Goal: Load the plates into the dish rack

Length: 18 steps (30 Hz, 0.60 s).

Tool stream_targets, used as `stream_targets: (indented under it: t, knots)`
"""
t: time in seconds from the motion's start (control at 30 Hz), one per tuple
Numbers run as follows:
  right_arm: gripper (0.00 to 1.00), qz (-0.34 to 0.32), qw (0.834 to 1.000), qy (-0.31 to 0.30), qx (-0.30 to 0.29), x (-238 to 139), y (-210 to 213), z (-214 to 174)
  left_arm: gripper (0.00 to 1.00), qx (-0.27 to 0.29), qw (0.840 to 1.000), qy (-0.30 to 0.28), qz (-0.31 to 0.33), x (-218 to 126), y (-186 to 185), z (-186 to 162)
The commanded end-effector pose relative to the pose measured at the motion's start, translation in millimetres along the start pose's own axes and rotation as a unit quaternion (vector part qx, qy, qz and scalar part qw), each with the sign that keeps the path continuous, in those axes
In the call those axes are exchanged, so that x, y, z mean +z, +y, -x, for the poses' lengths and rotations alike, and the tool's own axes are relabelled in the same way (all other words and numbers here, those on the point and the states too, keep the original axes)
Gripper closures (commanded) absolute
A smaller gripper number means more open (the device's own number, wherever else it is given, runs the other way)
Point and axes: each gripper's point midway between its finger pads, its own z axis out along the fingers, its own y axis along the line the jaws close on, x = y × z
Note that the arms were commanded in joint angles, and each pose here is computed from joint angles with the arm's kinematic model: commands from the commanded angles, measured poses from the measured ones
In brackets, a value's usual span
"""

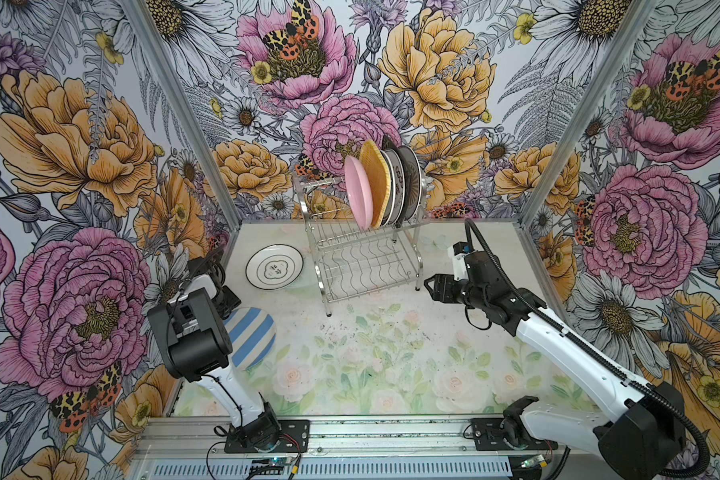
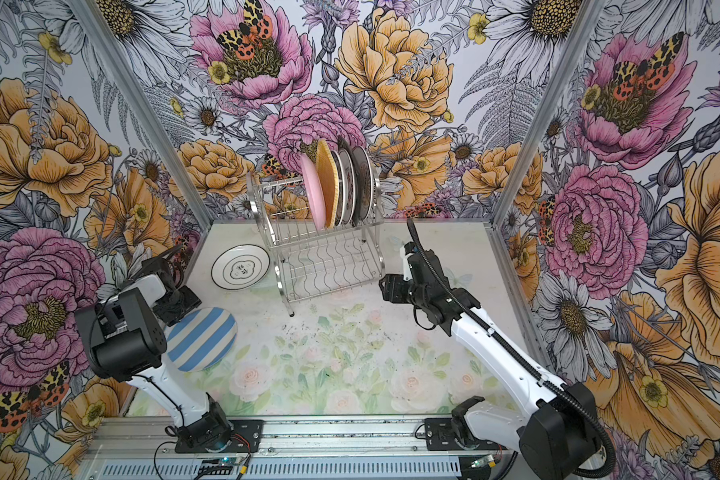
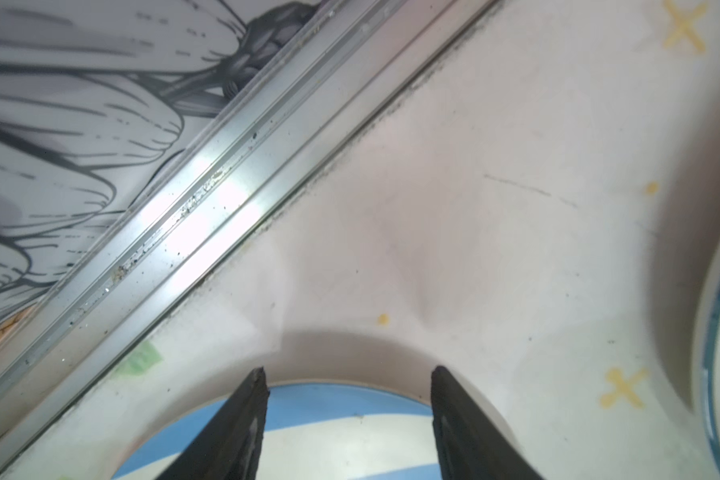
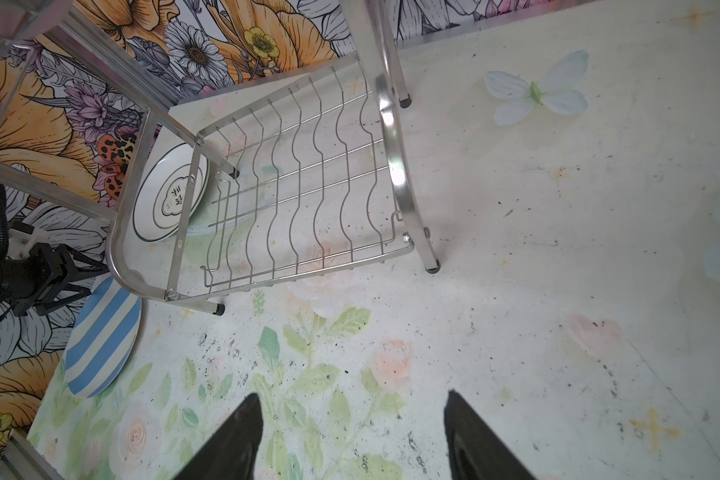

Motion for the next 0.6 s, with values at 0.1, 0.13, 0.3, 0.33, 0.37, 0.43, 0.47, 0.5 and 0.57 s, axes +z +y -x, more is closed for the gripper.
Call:
stream_targets:
  t: [0.1, 0.13, 0.3, 0.33, 0.37, 0.43, 0.47, 0.5, 0.57]
  knots:
    - [0.3, 0.013, 1.0, -0.024, 0.002, -11, 4, 9, 0.36, -0.001, 0.999, 0.026, -0.044, -21, -12, -40]
    - [0.31, 0.012, 1.0, -0.023, 0.003, -10, 3, 8, 0.36, 0.002, 0.999, 0.024, -0.044, -24, -11, -44]
    - [0.31, 0.011, 1.0, -0.023, 0.003, -10, 2, 7, 0.33, -0.023, 0.998, -0.025, -0.051, -52, 3, -31]
    - [0.3, 0.012, 1.0, -0.021, 0.002, -10, 3, 6, 0.33, -0.027, 0.998, -0.041, -0.048, -60, 7, -24]
    - [0.3, 0.013, 1.0, -0.021, 0.002, -10, 3, 7, 0.33, -0.031, 0.997, -0.057, -0.041, -66, 11, -18]
    - [0.3, 0.013, 1.0, -0.02, 0.001, -9, 3, 7, 0.26, -0.049, 0.996, -0.069, -0.041, -70, 19, -9]
    - [0.3, 0.013, 1.0, -0.021, 0.0, -9, 3, 7, 0.23, -0.064, 0.994, -0.07, -0.047, -69, 24, -7]
    - [0.3, 0.013, 1.0, -0.019, 0.0, -8, 3, 6, 0.21, -0.077, 0.993, -0.071, -0.051, -67, 28, -5]
    - [0.3, 0.014, 1.0, -0.019, -0.001, -8, 4, 7, 0.17, -0.098, 0.991, -0.072, -0.062, -62, 35, -1]
